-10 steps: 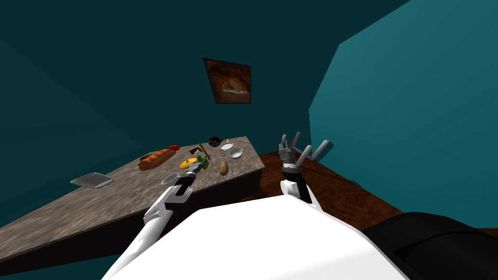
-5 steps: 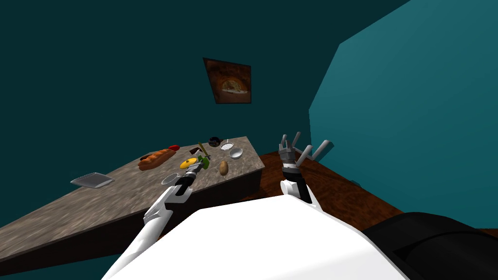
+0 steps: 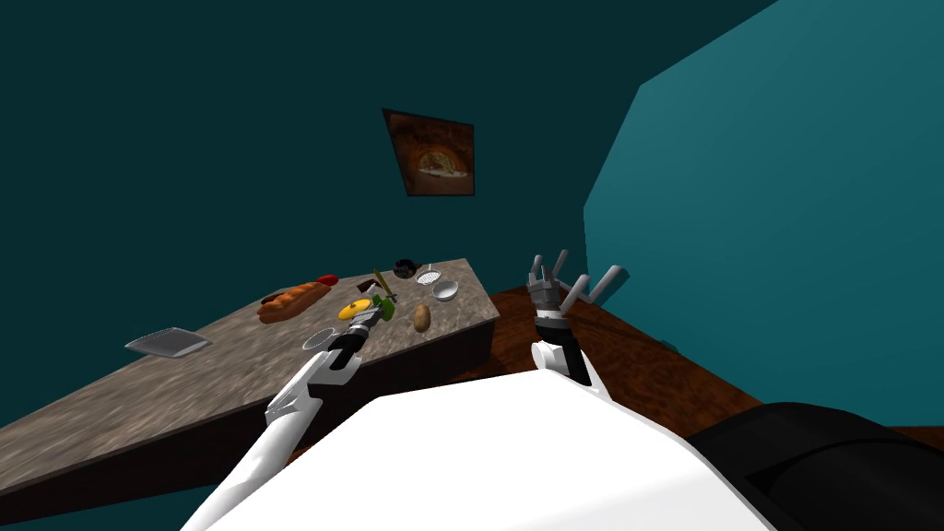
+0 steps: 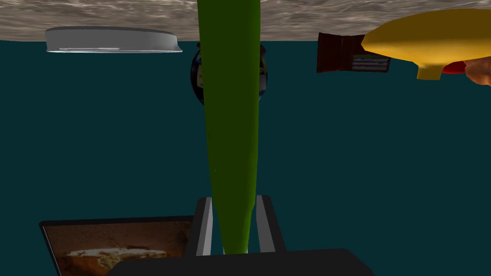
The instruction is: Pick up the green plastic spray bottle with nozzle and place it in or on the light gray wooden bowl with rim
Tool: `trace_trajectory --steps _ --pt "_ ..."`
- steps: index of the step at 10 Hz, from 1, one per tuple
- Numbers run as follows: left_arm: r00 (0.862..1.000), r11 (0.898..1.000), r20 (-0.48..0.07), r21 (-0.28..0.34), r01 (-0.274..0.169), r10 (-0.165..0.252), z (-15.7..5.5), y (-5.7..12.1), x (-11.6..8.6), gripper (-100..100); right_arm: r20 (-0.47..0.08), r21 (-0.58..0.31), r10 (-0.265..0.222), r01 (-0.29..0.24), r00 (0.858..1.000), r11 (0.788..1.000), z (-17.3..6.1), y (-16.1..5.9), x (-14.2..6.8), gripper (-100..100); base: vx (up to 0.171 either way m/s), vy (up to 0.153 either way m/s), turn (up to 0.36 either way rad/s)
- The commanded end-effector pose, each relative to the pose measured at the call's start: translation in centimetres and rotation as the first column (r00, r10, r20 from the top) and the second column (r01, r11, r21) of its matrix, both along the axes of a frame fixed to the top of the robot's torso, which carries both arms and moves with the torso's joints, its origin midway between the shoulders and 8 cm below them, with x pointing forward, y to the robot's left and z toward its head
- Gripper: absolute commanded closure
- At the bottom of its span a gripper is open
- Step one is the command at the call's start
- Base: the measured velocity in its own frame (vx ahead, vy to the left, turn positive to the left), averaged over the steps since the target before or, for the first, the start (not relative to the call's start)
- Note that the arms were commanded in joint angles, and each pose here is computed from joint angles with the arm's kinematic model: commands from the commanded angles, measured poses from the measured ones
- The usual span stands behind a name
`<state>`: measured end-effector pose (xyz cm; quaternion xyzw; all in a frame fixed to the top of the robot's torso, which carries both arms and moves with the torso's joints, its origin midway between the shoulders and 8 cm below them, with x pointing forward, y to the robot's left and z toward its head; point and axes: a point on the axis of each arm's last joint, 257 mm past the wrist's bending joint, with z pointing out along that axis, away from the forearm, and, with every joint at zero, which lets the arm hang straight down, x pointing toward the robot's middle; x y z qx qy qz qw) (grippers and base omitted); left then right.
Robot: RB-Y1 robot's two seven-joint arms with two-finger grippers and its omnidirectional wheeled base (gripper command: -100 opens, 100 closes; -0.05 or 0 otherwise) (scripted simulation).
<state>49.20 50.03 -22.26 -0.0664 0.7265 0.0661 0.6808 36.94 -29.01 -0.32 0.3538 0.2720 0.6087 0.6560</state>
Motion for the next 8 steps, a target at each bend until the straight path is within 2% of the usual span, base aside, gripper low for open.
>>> trace_trajectory --steps 1,5,8 --pt "0.999 0.999 -0.029 0.03 -0.021 0.022 -0.4 1.1 -0.3 100 0.0 0.0 0.0 0.0 1.0 1.0 0.0 0.0 0.0 0 -0.045 -0.088 -0.01" --pt "0.994 0.991 -0.082 0.118 -0.064 0.074 0.3 3.8 -0.7 100 0.0 0.0 0.0 0.0 1.0 1.0 0.0 0.0 0.0 0 -0.038 -0.106 -0.021" --pt "0.986 0.976 -0.115 0.195 -0.095 0.119 1.2 5.9 -1.0 100 0.0 0.0 0.0 0.0 1.0 1.0 0.0 0.0 0.0 0 -0.043 -0.101 -0.034"
